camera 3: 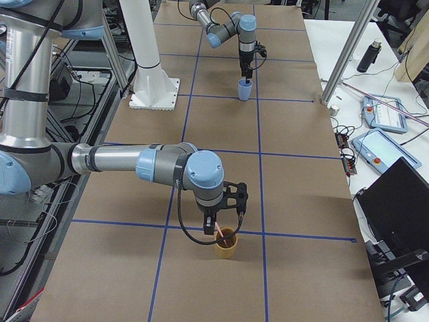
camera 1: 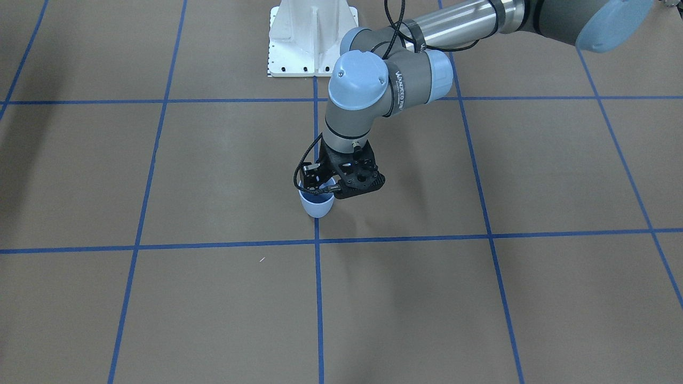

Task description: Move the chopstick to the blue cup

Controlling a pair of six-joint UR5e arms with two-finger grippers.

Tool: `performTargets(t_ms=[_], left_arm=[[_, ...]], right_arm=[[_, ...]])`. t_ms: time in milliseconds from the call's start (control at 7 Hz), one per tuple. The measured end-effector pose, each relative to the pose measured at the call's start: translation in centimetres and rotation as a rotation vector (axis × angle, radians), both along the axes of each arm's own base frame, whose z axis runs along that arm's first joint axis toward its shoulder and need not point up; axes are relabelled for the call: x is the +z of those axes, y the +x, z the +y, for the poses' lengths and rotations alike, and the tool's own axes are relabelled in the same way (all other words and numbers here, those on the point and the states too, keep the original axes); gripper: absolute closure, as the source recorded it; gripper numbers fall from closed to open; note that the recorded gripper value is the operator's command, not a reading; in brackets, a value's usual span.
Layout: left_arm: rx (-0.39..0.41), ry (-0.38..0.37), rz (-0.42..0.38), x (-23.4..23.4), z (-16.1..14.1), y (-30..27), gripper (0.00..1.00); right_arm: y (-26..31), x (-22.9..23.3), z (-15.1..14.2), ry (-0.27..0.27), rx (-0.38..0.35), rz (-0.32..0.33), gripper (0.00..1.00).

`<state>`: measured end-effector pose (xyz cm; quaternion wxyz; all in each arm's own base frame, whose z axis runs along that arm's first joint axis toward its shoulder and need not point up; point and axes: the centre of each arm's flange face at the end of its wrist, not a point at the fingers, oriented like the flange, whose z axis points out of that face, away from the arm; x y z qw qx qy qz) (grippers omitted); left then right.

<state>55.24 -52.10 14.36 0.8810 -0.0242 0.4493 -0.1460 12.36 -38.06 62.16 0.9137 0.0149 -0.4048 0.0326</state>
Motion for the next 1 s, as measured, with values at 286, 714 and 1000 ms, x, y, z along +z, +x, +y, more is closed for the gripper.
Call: performTargets(t_ms=[286,714,1000], left_arm=[[-0.026,0.031,0.037,-1.8,-0.4,-2.3,0.03],[-0.052,0.043,0.052,-2.1,-1.2,-4.8,0.03],[-0.059,0.047,0.056,-1.4,-0.9,-5.7,0.03]], right_arm=[[-0.3,0.6,1.1,-0.047,0.103,0.004,0.00],[-0.8,1.7,3.2,-0.071,0.239,0.013,0.00],[-0.8,1.5,3.3,-0.099,0.299,0.022,0.00]])
